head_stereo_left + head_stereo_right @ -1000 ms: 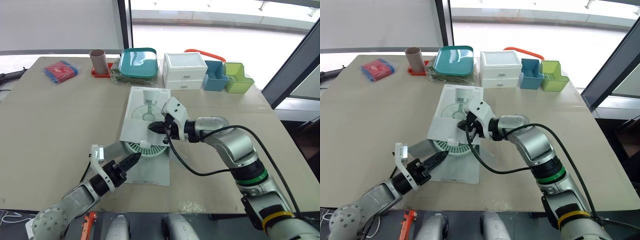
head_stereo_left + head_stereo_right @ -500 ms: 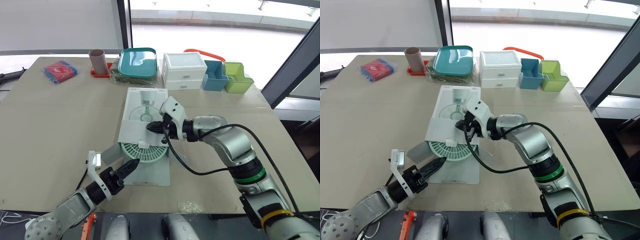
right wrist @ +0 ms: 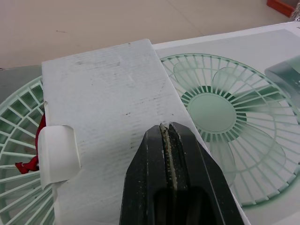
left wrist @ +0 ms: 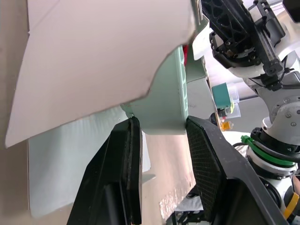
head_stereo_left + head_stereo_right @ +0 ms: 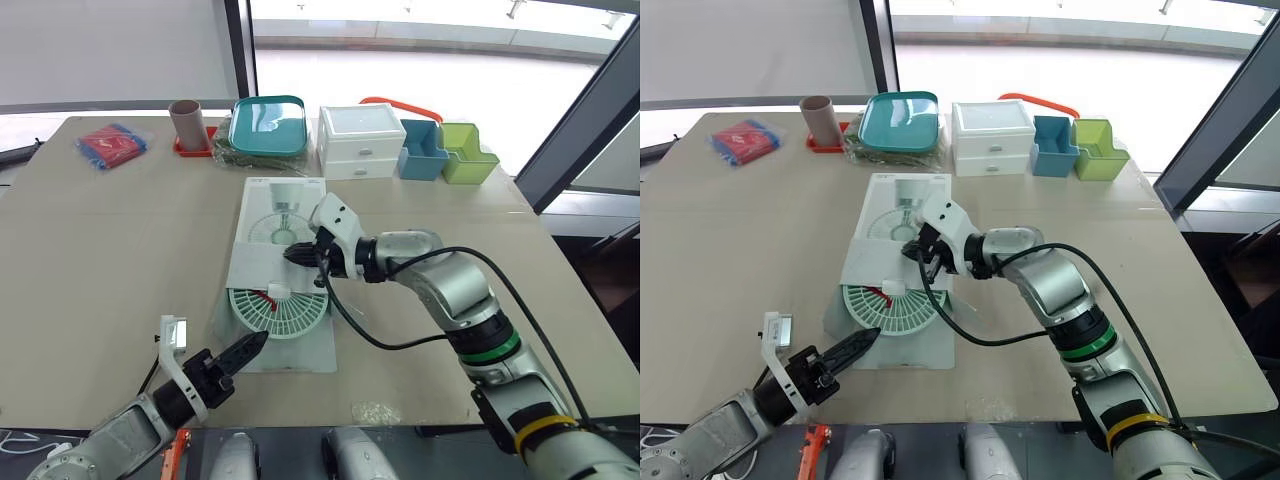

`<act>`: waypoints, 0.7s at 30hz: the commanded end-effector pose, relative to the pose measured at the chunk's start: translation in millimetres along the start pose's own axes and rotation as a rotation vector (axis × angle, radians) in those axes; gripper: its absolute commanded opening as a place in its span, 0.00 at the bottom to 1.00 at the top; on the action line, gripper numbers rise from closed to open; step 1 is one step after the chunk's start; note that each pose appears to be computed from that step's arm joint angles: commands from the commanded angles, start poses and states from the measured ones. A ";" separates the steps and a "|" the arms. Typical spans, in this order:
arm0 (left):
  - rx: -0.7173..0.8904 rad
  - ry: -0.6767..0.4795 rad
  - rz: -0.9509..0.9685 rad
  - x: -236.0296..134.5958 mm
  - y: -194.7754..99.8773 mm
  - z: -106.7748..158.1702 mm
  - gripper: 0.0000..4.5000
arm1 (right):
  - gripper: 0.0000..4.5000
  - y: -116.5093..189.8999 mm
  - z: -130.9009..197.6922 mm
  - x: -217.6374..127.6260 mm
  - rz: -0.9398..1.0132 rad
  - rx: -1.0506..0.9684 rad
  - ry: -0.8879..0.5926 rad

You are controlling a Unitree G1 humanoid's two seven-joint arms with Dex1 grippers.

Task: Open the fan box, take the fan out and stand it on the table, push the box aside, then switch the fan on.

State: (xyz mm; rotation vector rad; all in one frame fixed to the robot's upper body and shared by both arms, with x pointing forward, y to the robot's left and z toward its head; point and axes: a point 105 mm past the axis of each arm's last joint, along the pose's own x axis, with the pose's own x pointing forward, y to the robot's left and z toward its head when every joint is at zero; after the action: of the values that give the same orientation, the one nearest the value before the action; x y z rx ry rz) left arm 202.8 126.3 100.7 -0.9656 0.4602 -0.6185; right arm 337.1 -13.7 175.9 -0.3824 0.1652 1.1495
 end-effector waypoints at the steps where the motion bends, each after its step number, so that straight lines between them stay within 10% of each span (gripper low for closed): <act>1: -0.009 0.032 0.128 -14.9 22.0 -7.4 0.32 | 0.00 -13.2 -12.1 -1.3 -0.068 0.002 0.058; 21: 0.025 0.106 0.109 -36.2 13.8 -21.1 0.32 | 0.00 -12.2 -10.5 3.3 -0.059 -0.005 0.050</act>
State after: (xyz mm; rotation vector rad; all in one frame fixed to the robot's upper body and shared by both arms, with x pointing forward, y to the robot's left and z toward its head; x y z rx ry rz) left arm 171.1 131.9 97.4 -0.9436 0.5354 -0.6466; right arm 341.3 -11.2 175.1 -0.3919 0.1571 1.1415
